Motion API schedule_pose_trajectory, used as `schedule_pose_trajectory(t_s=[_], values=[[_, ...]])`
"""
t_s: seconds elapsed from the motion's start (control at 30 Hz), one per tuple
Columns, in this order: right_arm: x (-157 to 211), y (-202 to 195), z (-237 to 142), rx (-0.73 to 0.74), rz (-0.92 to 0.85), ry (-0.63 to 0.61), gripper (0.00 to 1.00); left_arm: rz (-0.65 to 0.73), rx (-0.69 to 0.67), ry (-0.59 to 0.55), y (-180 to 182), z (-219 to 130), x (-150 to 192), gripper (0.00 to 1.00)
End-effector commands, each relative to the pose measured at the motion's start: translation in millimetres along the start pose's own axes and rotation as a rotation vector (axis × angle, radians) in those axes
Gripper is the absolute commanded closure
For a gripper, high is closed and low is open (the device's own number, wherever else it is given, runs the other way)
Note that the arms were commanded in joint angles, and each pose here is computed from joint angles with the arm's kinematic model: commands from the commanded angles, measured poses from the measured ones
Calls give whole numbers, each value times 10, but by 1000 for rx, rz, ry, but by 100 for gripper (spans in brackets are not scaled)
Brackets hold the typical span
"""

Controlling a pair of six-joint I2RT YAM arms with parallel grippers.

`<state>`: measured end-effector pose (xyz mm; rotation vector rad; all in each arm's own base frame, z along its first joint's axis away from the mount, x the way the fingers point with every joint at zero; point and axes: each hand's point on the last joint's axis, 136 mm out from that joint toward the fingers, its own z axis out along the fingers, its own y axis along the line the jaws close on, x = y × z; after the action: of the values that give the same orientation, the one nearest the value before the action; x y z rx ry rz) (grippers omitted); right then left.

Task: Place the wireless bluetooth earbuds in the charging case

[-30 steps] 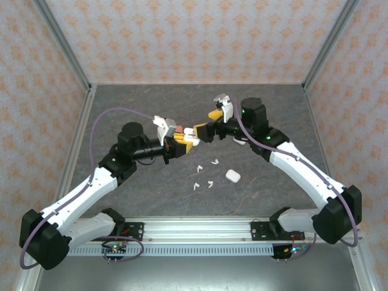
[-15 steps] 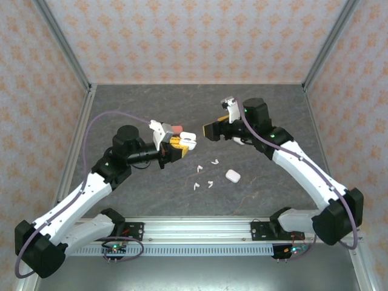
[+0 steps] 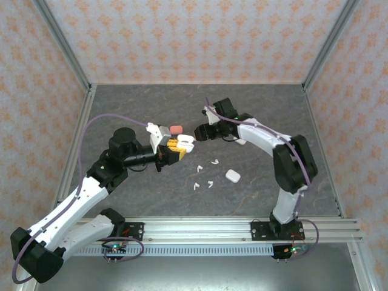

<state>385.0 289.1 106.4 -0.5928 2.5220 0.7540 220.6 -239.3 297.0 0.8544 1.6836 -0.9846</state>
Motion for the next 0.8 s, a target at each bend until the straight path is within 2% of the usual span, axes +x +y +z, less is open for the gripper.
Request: schedule_pose_trajectory(t_s=[0.0,0.17,0.37,0.77], values=[[-79,-40,240,14,-20,23,41,35,-3,-42,-28,-22,-191,88],[-94,-177,603,72,-36,62,43,29,-1,-41,-18,-2,-179,89],[-82,-278,862,111,-53,106,45,20,7,-33,-13,20,-158,89],[178,-190,962,92,-74,184,55,22,3,-25,-3,23,-130,89]])
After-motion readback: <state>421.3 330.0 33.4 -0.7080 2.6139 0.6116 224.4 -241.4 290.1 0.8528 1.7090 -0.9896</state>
